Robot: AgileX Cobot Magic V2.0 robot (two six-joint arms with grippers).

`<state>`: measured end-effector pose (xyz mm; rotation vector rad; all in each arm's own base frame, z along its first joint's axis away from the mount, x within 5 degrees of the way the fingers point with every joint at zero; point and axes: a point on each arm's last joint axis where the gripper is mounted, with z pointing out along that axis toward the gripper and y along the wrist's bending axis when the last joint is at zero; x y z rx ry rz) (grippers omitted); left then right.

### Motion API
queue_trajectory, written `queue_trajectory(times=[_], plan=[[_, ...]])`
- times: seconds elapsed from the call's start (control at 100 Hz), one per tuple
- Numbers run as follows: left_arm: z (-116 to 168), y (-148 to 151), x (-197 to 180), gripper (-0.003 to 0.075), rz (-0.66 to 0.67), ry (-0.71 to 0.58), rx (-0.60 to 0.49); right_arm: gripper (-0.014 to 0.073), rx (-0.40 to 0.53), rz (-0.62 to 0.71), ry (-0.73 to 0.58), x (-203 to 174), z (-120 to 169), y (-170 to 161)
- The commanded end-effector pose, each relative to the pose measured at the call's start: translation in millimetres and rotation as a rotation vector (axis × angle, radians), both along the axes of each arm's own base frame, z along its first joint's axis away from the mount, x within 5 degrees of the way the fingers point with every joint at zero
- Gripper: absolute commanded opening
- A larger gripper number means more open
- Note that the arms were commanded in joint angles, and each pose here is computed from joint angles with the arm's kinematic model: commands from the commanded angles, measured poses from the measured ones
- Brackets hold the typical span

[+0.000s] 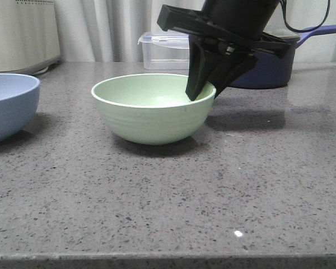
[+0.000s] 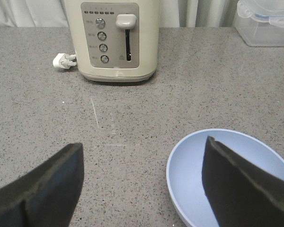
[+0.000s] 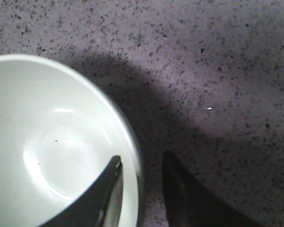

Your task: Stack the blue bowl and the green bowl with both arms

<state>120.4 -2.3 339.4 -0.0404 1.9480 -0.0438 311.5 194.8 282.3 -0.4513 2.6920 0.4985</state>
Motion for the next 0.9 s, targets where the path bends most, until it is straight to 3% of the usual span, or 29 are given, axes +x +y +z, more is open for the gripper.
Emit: queue_trajectory(times=[0.0, 0.25, 0.46, 0.7, 0.89], plan=[[17, -1, 2, 0.0514, -0.002, -0.097, -0.016, 0.0244, 0.070, 0.000, -0.123, -6, 39, -4], [17, -1, 2, 0.0513, -0.002, -0.097, -0.016, 0.0244, 0.075, 0.005, -0.207, -31, 66, -20], [17, -1, 2, 0.0514, -0.002, -0.097, -0.016, 0.0235, 0.079, 0.001, -0.215, -57, 66, -35], [17, -1, 2, 0.0514, -0.002, -0.097, -0.016, 0.0021, 0.047, -0.001, -0.150, -69, 41, -42], [17, -1, 2, 0.0514, -0.002, -0.097, -0.016, -0.0076, 0.072, -0.026, -0.119, -72, 23, -41]])
